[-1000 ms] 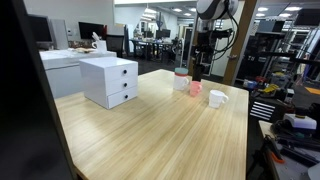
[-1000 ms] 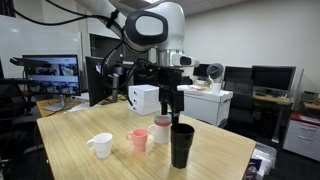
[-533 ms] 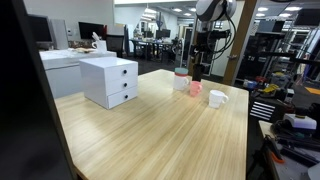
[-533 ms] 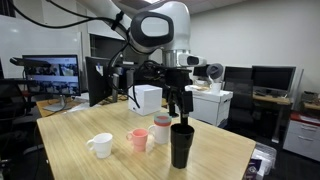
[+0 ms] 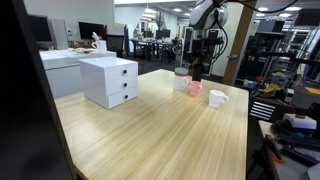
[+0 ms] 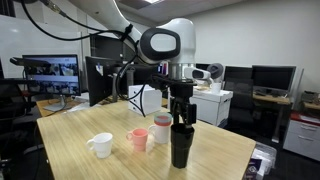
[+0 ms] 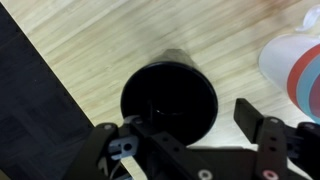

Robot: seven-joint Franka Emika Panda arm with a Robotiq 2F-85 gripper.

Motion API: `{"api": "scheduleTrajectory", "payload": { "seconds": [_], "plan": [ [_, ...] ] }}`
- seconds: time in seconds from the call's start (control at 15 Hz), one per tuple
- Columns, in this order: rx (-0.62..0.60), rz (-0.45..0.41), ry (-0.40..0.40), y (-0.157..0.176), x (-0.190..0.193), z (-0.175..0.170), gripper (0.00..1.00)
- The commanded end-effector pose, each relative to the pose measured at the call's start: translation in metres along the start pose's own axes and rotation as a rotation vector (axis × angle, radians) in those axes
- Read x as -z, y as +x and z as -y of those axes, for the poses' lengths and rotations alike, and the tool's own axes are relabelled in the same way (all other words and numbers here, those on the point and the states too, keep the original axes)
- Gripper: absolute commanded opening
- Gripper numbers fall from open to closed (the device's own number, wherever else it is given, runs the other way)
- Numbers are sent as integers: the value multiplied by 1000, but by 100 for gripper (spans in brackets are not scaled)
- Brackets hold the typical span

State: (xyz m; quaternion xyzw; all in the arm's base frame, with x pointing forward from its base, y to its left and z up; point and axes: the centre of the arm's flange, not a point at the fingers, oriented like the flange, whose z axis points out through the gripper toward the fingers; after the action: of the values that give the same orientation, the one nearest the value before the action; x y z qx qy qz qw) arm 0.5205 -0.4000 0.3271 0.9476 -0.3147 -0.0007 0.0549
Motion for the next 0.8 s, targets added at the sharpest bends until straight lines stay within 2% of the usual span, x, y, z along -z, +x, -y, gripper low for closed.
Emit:
{"api": "scheduleTrajectory", "payload": {
  "seconds": [0.0,0.07,0.13,0.4,0.6,0.73],
  "plan": [
    [-8,-26,19,13,16,3,54],
    [-3,-45,10,17,32,7,41],
    [-4,-53,9,19,39,8,32],
    [-7,-56,13,22,49,9,8],
    [-9,-52,8,20,53,10,0],
    [-4,-54,9,20,54,9,1]
  ]
}}
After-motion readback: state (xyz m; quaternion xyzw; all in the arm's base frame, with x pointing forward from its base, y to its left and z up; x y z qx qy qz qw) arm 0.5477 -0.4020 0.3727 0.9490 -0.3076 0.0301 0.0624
